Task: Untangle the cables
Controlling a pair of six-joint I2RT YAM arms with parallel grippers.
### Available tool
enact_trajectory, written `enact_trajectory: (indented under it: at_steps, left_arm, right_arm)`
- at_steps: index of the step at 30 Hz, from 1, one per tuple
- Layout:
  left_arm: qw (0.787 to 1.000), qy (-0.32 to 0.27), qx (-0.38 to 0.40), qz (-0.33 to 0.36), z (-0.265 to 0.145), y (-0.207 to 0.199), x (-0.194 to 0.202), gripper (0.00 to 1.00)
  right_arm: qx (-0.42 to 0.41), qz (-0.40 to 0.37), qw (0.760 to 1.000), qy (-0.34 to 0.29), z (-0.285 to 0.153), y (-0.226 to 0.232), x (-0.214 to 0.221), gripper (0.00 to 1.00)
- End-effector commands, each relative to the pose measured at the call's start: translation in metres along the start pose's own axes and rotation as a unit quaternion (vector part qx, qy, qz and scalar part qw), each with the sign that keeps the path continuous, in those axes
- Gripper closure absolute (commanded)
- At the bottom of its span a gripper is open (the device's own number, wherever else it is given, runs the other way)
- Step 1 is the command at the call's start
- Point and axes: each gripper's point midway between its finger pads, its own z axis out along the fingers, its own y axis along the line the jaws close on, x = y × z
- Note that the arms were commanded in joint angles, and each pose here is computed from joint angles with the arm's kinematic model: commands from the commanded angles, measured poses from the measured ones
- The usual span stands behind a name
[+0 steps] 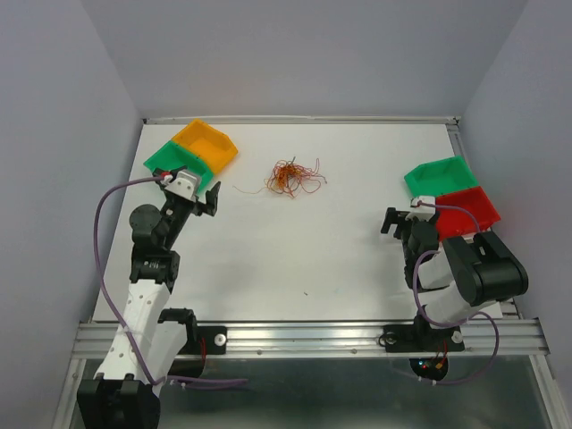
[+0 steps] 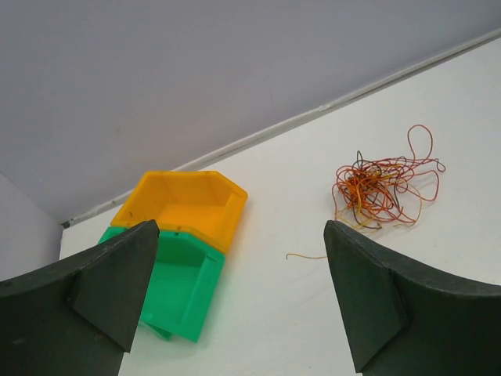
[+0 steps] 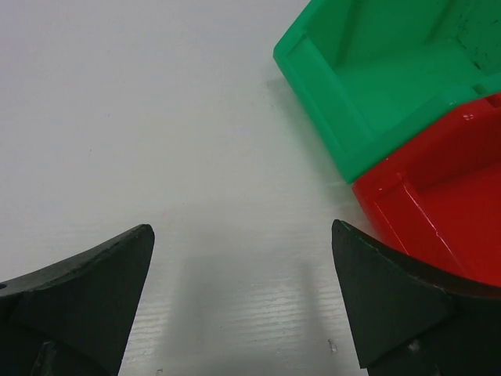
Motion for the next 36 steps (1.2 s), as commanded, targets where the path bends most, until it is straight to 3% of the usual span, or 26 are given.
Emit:
enact_trajectory:
  at_steps: [1, 18, 22, 26, 29, 31, 32, 36]
  left_arm:
    - [0.999, -0.037, 0.008, 0.017, -0.004, -0.005, -0.014, 0.01]
    - [0.999, -0.04, 0.016, 0.025, -0.005, -0.007, -0.015, 0.01]
    - [1.0, -0.027, -0.005, 0.013, -0.001, 0.001, -0.011, 0.01]
    - [0.999, -0.026, -0.015, 0.014, -0.001, 0.005, -0.009, 0.01]
    - [0.999, -0.033, -0.019, 0.016, -0.003, 0.005, -0.009, 0.01]
    - [0.999, -0.041, -0.004, 0.019, -0.004, -0.001, -0.011, 0.01]
    - [0.999, -0.043, 0.016, 0.015, -0.004, -0.008, -0.01, 0.01]
    - [0.996, -0.037, 0.085, 0.014, -0.001, -0.031, -0.003, 0.01]
  right_arm:
    - [0.001, 0.014, 0.996, -0.088, 0.01, 0.001, -0.049, 0.0]
    - [0.005, 0.014, 0.996, -0.084, 0.013, 0.0, -0.049, 0.0]
    - [0.021, 0.015, 0.996, -0.082, 0.018, 0.002, -0.084, 0.0]
    - [-0.016, 0.12, 0.992, -0.035, 0.01, 0.024, -0.146, 0.0]
    - [-0.075, 0.14, 0.987, -0.012, -0.004, 0.046, -0.171, 0.0]
    - [-0.077, 0.179, 0.981, -0.019, -0.01, 0.047, -0.169, 0.0]
    - [-0.05, 0.262, 0.964, -0.01, -0.011, 0.044, -0.163, 0.0]
    - [-0.115, 0.241, 0.964, 0.001, -0.027, 0.062, -0.158, 0.0]
